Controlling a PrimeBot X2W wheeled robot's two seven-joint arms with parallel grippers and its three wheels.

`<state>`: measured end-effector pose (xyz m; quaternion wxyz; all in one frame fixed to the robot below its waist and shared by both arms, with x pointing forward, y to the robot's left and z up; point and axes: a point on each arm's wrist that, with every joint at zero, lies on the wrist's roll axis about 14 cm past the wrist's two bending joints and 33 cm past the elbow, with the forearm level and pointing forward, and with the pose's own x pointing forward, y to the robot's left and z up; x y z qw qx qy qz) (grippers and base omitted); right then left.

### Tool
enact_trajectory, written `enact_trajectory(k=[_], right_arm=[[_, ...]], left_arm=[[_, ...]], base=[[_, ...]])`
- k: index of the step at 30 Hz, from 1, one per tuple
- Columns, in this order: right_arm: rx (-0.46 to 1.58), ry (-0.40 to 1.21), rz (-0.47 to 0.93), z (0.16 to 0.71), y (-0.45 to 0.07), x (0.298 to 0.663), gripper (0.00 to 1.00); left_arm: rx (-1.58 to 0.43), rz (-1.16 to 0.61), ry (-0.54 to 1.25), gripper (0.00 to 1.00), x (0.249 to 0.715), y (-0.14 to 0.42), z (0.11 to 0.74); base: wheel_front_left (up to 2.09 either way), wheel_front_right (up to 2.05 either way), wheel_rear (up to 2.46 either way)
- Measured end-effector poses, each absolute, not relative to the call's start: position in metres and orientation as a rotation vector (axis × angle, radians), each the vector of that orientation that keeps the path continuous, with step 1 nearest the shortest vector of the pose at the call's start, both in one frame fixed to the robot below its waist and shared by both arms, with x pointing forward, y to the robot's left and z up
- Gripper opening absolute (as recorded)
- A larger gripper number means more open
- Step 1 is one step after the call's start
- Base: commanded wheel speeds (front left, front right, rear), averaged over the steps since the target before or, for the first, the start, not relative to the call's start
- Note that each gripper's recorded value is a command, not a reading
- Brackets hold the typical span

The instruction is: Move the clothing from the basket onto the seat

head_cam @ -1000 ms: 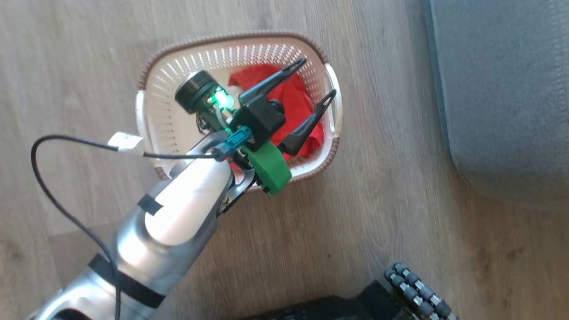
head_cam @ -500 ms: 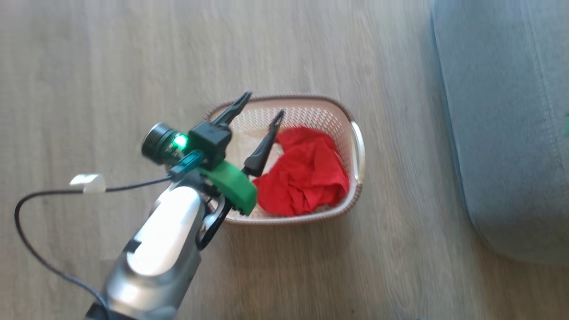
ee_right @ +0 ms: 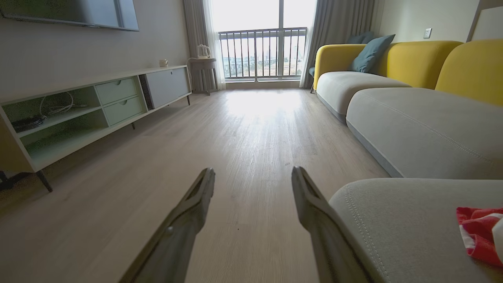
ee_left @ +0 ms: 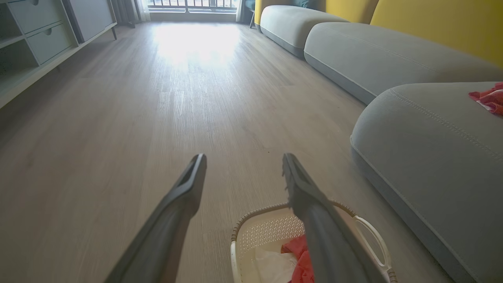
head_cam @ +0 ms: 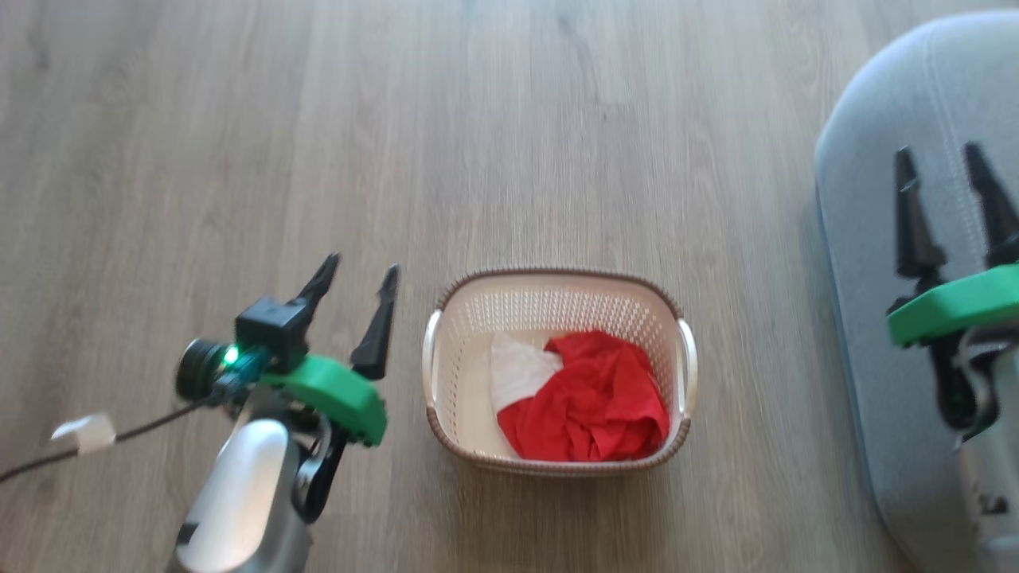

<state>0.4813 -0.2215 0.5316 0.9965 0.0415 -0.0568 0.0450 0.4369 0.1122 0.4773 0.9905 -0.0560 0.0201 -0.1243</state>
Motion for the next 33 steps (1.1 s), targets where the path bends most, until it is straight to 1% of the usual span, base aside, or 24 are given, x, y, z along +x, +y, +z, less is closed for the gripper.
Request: enact_trajectory(k=[7,11,18,28,33], right_arm=[[0.148,-0.112,0.127,0.532,-0.193,0.449,1.0],[0.142,-0.103,0.137,0.529,-0.186,0.433,1.0],[0.165,-0.063,0.111,0.512,-0.187,0.406,1.0],[0.189,-0.015,0.109,0.492,-0.177,0.385,1.0],[0.192,-0.009,0.109,0.489,-0.175,0.382,1.0]], left_arm=[[-0.109,-0.11,0.022,1.0,0.405,0.156,0.482],[-0.099,-0.077,0.003,1.0,0.394,0.166,0.487],[-0.099,-0.024,-0.03,1.0,0.379,0.179,0.494],[-0.092,0.05,-0.033,1.0,0.363,0.199,0.492],[-0.092,0.064,-0.019,1.0,0.357,0.203,0.487]], base=[[0.0,0.0,0.0],[0.0,0.0,0.0],[0.0,0.0,0.0],[0.0,0.0,0.0],[0.0,0.0,0.0]])
